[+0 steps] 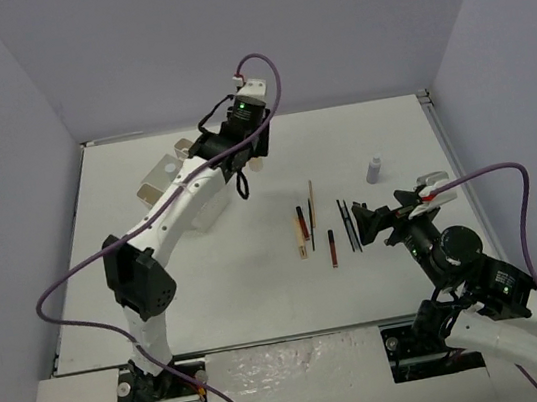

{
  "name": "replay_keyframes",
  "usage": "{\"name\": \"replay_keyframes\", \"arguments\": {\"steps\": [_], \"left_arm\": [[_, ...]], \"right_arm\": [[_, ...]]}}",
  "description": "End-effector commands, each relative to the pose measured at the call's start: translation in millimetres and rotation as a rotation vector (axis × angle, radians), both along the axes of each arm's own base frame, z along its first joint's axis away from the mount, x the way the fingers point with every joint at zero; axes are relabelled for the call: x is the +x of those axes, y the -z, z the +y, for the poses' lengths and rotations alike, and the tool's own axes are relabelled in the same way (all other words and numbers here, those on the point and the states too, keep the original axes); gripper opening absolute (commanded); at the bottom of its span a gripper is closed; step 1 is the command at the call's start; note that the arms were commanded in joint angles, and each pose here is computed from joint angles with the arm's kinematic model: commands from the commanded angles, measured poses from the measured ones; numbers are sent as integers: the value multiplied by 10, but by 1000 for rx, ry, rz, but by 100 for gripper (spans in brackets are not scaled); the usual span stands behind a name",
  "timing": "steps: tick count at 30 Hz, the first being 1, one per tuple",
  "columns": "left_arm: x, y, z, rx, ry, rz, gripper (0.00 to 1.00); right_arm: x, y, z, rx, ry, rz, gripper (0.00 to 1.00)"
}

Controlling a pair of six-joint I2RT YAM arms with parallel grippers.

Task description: Organize the makeup

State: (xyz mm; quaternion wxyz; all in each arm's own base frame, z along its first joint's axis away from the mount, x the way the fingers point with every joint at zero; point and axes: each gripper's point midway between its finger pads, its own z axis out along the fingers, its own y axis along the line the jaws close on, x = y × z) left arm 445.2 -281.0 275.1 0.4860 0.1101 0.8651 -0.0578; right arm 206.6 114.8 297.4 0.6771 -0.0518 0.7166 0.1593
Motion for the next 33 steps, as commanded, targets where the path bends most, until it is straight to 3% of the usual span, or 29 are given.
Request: {"name": "replay_keyframes", "arguments": {"steps": [1,8,15,33], "left_arm": [[-69,-632,614,-84,-78,-118,0],[-5,-524,1353,-60,-143,-101,0],[215,-182,1693,-69,-169,-77,0],[617,604,1722,-23,-166,-31,0]], "right_arm": [[16,-172,-14,66,22,-42,100],[26,-156,8,57,19,-37,100],[27,-147,24,55,15,-34,100],[33,-118,50,43,12,-27,100]]}}
